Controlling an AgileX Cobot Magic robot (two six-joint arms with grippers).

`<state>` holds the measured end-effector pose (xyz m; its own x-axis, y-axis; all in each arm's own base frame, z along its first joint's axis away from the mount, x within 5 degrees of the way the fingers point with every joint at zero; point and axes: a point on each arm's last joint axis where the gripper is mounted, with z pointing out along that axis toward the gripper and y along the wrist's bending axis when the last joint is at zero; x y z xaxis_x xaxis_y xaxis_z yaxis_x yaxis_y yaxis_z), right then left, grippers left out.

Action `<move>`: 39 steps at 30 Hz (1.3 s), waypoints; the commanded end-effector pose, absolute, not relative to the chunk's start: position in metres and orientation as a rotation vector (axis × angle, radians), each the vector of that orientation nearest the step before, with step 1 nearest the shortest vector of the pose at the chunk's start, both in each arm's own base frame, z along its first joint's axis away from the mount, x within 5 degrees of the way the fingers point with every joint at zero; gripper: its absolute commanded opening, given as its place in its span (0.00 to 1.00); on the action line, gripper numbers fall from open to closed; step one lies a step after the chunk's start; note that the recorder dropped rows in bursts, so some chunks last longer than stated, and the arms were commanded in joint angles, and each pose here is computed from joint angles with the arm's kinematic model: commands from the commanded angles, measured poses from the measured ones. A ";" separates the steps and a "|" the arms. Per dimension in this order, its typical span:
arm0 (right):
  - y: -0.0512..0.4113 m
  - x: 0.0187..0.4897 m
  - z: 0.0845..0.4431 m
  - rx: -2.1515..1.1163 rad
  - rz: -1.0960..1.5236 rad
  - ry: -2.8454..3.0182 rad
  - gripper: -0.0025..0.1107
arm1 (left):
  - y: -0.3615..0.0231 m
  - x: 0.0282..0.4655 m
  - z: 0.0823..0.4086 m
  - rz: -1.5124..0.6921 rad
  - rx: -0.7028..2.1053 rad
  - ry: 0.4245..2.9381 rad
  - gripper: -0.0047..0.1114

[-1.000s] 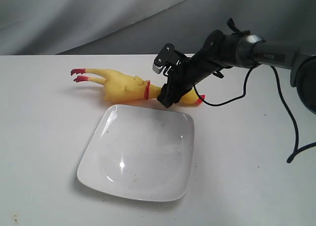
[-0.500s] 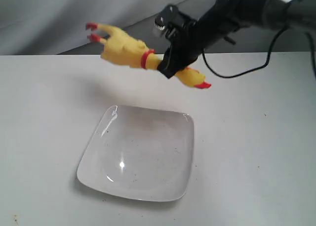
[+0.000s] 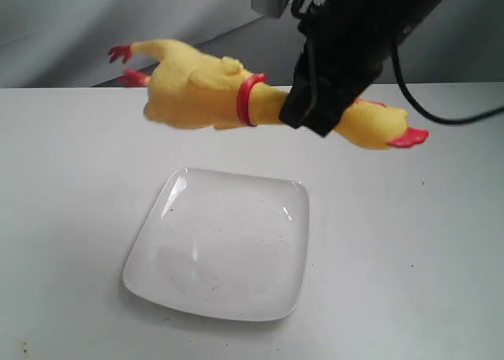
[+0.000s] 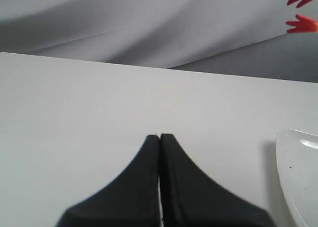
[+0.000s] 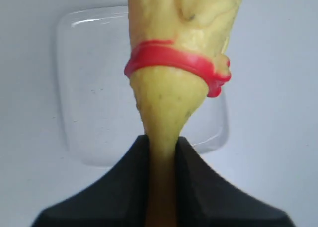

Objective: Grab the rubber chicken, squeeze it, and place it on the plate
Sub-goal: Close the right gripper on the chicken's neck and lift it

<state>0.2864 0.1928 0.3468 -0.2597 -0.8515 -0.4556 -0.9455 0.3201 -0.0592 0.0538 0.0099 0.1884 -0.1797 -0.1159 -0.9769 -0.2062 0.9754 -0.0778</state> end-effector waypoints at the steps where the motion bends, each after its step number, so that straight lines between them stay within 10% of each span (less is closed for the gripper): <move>1: 0.192 0.247 0.346 -1.550 0.344 2.072 0.02 | 0.010 0.054 0.187 0.081 -0.244 1.752 0.04; 26: 0.165 0.184 0.307 -1.345 0.484 1.975 0.02 | 0.011 0.053 0.227 0.174 -0.144 1.328 0.04; 31: 0.165 0.184 0.307 -1.345 0.488 1.975 0.02 | 0.009 0.045 0.249 -0.272 -0.375 1.011 0.04; 39: 0.166 0.184 0.307 -1.345 0.491 1.976 0.02 | -0.040 0.043 0.274 -0.239 0.312 1.110 0.04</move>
<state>0.1850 0.1651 0.3030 -0.2377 -0.6733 -0.7001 -0.9183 0.3907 -0.0640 0.0373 -0.0272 0.2669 0.5516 -0.1594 -0.8187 0.2711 0.9625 -0.0047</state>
